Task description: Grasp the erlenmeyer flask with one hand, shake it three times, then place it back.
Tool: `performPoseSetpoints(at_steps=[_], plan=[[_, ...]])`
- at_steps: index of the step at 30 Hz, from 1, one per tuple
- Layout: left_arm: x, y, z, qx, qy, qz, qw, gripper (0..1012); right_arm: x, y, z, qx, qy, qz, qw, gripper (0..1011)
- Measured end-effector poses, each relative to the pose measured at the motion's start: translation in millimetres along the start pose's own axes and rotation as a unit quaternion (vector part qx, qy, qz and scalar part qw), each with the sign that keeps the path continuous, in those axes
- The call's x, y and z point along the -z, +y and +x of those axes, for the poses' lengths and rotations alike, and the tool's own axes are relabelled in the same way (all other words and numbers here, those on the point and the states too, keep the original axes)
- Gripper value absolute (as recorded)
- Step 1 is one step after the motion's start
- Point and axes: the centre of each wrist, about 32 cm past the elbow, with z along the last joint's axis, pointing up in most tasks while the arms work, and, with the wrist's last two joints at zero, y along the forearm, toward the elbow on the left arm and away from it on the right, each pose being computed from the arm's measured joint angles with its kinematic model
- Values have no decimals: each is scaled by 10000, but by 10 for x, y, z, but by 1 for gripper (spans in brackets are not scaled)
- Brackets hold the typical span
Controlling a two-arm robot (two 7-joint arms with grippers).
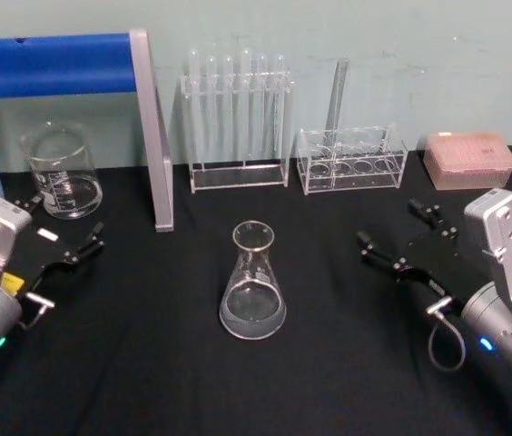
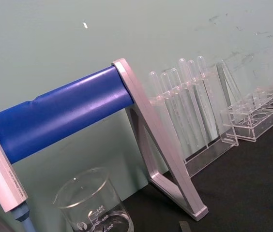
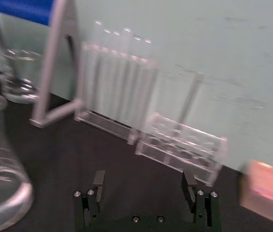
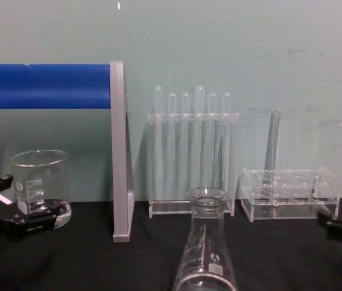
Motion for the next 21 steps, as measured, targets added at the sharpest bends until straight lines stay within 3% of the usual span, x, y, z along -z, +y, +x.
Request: performPoseSetpoints(at_steps=[7,8,13,21], plan=[[0,0,0,0,0,0,10000,1001,-43,-50,-285,-727,504,145,9960,1003],[0,0,0,0,0,0,10000,1001,-43,-50,-285,-727,504,145,9960,1003],[0,0,0,0,0,0,10000,1001,-60,-74,-456,-1203,791,173,9894,1003],[0,0,0,0,0,0,10000,1001,-75,-90,-589,-1619,1020,204,9813,1003]])
